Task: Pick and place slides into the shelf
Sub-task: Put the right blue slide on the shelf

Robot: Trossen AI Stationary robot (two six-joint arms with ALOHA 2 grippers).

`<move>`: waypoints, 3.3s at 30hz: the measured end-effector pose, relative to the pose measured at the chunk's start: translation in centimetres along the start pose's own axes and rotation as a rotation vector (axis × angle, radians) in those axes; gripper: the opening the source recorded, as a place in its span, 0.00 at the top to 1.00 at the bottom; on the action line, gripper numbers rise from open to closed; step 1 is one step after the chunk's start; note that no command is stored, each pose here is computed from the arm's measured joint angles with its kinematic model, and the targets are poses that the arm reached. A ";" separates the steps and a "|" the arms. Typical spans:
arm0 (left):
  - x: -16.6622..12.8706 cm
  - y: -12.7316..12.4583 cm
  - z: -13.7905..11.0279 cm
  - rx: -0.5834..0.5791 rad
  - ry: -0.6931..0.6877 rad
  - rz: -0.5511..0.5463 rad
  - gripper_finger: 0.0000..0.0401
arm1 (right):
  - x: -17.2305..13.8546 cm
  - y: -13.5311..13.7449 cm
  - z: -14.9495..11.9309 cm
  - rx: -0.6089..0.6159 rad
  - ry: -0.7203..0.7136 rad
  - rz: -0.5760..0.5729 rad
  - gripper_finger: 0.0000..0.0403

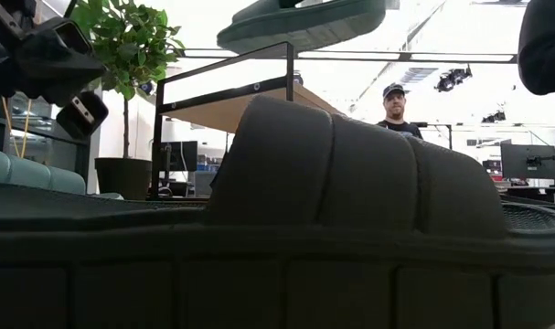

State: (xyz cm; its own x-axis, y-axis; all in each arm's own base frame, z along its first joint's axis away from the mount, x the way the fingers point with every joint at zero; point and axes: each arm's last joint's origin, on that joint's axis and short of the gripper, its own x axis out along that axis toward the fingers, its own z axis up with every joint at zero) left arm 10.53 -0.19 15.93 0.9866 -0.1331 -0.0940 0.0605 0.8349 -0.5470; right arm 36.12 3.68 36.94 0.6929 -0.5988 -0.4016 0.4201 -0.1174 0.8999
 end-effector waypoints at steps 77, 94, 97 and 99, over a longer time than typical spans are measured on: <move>0.0 -0.5 -0.1 0.095 0.057 -0.138 1.00 | 5.6 -4.3 -6.7 0.175 -0.028 -0.025 1.00; 0.0 -0.5 -0.1 0.095 0.057 -0.138 1.00 | 6.2 -5.1 -7.2 0.202 -0.027 -0.045 1.00; 0.0 -0.5 -0.1 0.095 0.056 -0.139 1.00 | 6.5 -5.2 -7.4 0.205 -0.025 -0.039 1.00; 0.0 -0.5 -0.1 0.095 0.058 -0.139 1.00 | 6.6 -5.2 -7.5 0.209 -0.026 -0.036 1.00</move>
State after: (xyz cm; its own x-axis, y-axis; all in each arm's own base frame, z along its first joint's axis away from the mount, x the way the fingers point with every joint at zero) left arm 10.46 -0.61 16.13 0.9577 -0.2787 -0.0721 0.2122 0.8528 -0.4772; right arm 42.84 6.28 28.34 0.6631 -0.6116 -0.4316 0.3112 -0.2991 0.9020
